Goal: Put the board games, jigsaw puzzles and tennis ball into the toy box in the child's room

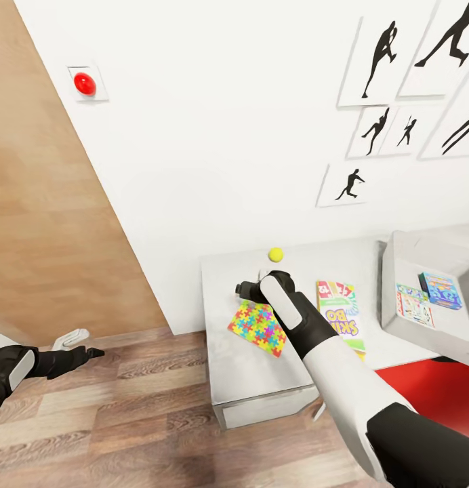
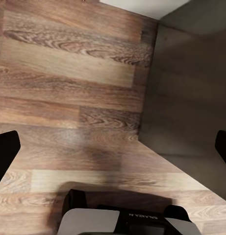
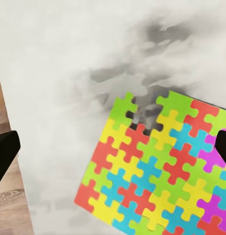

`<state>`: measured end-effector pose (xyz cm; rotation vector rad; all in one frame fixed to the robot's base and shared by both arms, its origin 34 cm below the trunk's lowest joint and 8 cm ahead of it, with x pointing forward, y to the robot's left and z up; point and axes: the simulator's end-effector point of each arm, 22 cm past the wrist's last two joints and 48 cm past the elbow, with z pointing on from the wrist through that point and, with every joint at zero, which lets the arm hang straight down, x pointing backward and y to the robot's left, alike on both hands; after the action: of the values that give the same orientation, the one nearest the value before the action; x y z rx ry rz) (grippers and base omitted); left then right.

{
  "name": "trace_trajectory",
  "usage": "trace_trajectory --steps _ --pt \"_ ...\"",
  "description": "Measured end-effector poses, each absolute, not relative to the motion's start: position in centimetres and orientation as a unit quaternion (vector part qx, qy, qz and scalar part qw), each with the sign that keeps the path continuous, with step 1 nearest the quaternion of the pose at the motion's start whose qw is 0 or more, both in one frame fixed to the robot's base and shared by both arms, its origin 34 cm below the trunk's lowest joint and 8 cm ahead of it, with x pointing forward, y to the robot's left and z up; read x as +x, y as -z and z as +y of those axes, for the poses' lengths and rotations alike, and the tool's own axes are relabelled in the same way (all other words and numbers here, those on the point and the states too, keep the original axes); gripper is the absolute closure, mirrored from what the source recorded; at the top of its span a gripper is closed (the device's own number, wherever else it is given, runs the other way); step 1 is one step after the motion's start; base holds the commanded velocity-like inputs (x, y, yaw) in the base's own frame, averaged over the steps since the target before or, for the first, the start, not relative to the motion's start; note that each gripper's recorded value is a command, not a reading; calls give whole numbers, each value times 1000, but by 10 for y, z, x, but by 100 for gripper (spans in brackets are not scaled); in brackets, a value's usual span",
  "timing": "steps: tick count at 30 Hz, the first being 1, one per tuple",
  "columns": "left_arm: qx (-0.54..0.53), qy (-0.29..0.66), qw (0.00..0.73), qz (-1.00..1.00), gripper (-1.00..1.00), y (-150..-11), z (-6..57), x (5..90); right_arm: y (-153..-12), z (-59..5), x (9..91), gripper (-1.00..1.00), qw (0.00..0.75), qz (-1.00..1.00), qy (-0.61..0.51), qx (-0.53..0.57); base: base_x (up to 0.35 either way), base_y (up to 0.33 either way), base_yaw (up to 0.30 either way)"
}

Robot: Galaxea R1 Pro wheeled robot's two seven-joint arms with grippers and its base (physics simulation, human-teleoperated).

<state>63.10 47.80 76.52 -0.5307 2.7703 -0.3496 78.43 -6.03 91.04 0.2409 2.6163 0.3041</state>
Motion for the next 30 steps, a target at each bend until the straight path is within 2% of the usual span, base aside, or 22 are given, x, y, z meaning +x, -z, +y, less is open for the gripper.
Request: trace_trajectory --steps 13,30 --pt "-184 122 150 964 -100 -765 478 631 -897 -80 790 -100 228 966 -82 94 0 34 0" --pt "-184 122 150 964 -100 -765 478 631 -879 -139 798 -100 225 966 -34 125 0 0 0"
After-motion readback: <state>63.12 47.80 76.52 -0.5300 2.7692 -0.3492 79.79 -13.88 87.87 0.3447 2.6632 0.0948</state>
